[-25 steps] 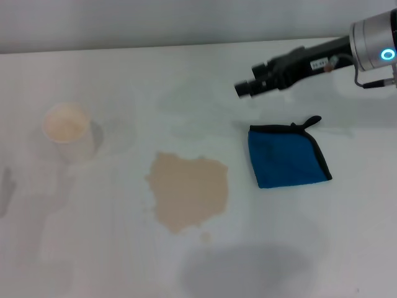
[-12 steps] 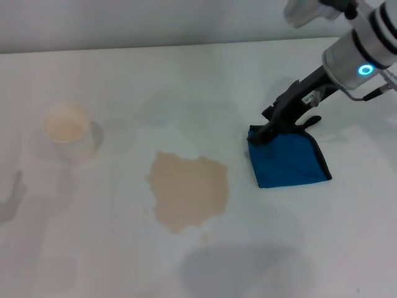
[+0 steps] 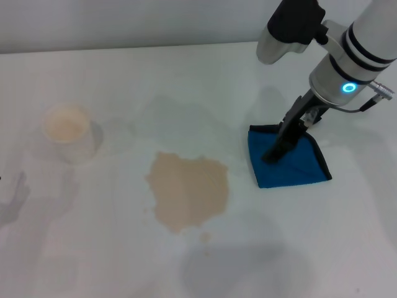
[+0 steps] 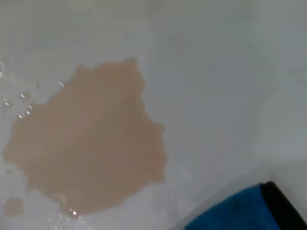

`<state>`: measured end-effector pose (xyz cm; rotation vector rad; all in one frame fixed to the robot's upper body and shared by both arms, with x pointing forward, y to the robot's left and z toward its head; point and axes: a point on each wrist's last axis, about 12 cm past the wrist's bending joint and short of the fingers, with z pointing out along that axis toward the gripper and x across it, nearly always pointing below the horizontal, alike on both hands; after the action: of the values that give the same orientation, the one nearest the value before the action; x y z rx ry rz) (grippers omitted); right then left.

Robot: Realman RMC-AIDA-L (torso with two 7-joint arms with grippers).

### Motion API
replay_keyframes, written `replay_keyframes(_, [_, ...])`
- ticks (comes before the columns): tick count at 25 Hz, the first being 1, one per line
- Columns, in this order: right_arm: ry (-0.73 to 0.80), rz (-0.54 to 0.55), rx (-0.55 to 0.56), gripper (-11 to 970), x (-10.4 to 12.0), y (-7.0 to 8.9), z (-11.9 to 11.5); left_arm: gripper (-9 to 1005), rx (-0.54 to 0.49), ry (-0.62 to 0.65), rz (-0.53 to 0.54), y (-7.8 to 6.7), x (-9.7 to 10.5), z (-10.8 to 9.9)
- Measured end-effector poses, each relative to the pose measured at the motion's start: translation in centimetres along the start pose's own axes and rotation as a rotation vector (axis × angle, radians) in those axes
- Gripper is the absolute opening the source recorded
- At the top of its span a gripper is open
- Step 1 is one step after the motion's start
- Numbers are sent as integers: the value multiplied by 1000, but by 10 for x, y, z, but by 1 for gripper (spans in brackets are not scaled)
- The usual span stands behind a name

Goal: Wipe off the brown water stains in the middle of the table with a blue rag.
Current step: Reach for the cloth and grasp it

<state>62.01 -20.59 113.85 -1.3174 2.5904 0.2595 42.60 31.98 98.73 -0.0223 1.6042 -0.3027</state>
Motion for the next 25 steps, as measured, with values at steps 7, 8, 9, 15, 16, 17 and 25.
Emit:
replay_keyframes(7, [15, 9, 25, 827, 6, -4, 6, 888, -2, 2, -2, 0, 0, -1])
replay_keyframes(8, [24, 12, 28, 827, 8, -4, 8, 888, -1, 1, -2, 0, 0, -1])
replay_keyframes(9, [46, 15, 30, 827, 11, -5, 13, 888, -1, 1, -2, 0, 0, 0])
replay_keyframes(15, [74, 12, 37, 827, 17, -5, 21, 888, 1, 0, -3, 0, 0, 0])
replay_keyframes(16, [72, 13, 40, 827, 17, -5, 21, 887, 1, 0, -3, 0, 0, 0])
replay_keyframes(17, [69, 13, 43, 827, 17, -6, 21, 887, 1, 0, -3, 0, 0, 0])
replay_keyframes(25, [83, -5, 63, 828, 19, -4, 33, 887, 5, -3, -6, -1, 0, 2])
